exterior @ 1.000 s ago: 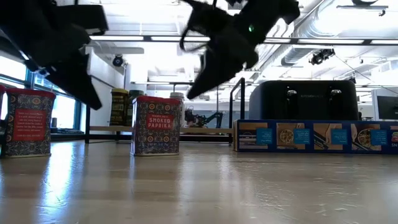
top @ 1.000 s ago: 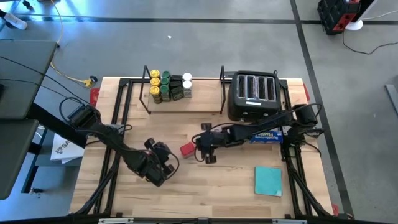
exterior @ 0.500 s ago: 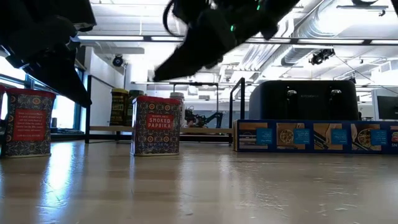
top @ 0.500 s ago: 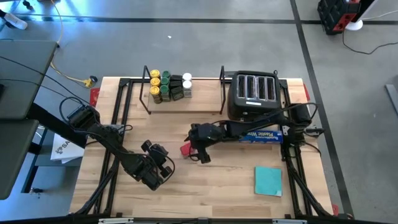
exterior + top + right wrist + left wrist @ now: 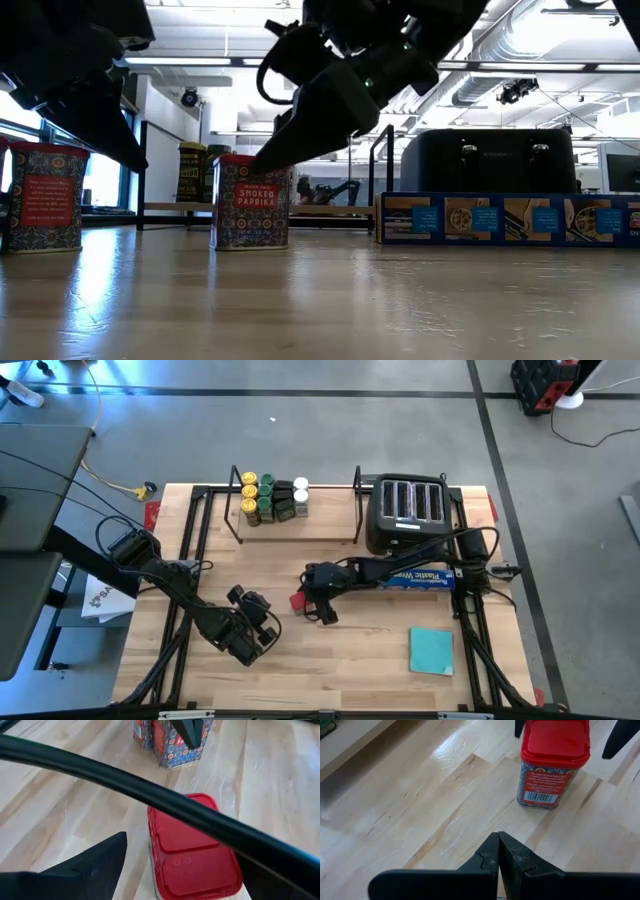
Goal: Shelf spices
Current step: Put the right red seasoning container on the shelf
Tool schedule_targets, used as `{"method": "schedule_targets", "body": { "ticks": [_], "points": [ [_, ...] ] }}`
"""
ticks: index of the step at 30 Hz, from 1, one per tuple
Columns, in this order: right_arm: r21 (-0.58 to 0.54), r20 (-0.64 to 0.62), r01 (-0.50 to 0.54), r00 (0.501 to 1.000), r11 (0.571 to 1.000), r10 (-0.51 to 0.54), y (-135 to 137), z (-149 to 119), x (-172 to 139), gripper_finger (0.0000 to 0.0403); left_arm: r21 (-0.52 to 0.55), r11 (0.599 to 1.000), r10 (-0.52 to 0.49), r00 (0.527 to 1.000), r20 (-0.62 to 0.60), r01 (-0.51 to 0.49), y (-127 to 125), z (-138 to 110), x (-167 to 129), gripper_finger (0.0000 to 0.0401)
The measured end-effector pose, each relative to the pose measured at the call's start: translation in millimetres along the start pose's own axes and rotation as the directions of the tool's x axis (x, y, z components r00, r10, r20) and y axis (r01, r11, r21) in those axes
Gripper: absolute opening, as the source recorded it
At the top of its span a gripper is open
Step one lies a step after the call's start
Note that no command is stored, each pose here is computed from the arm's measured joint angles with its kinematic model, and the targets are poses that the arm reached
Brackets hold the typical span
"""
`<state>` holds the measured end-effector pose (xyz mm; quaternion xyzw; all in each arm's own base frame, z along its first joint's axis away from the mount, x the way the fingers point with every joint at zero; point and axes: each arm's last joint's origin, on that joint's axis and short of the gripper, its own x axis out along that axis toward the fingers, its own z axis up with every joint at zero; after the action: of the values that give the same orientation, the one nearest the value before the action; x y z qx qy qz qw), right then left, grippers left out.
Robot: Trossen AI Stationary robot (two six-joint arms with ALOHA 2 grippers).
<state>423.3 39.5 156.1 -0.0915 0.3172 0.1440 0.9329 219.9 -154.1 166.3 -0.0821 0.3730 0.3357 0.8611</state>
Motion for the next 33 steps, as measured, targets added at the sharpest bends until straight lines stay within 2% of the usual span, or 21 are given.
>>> {"method": "schedule_targets", "body": {
  "ticks": [6, 14, 17, 20, 23, 27, 30, 33],
  "points": [
    [0.028, 0.025, 0.001, 1.0, 1.0, -0.002, 0, 1, 2, 0.0304, 0.0, 1.0, 0.0, 1.0, 0.0, 0.0, 0, 0, 0, 0.0],
    [0.037, -0.02, -0.006, 1.0, 0.999, 0.007, 0, -3, 1, 0.0214, 0.001, 1.0, 0.0, 1.0, 0.0, 0.0, 0, 0, 0, 0.0],
    [0.04, -0.026, -0.002, 1.0, 0.999, 0.003, 0, -2, -1, 0.0207, 0.001, 1.0, 0.001, 1.0, 0.0, -0.001, 0, 0, 0, 0.0],
    [0.042, -0.046, 0.052, 0.998, 0.998, -0.05, 0, 2, -9, 0.0207, 0.001, 1.0, 0.001, 1.0, 0.0, -0.001, 0, 0, 0, 0.0],
    [0.01, -0.033, 0.098, 0.995, 0.995, -0.098, 0, 17, -31, 0.0207, 0.0, 1.0, 0.001, 1.0, 0.0, -0.001, 0, 0, 0, 0.0],
    [-0.03, -0.009, 0.216, 0.976, 0.976, -0.217, -14, 39, -81, 0.0207, -0.001, 1.0, -0.001, 1.0, 0.001, 0.001, 0, 0, 0, 0.0],
    [-0.033, 0.024, 0.326, 0.945, 0.945, -0.326, -36, 48, -120, 0.0207, -0.003, 1.0, -0.003, 1.0, 0.001, 0.003, 0, 0, 0, 0.0],
    [0.03, 0.059, 0.426, 0.902, 0.904, -0.427, -71, 53, -156, 0.0207, -0.006, 1.0, -0.005, 1.0, 0.002, 0.005, -1, 0, 0, 0.0]
  ]
}}
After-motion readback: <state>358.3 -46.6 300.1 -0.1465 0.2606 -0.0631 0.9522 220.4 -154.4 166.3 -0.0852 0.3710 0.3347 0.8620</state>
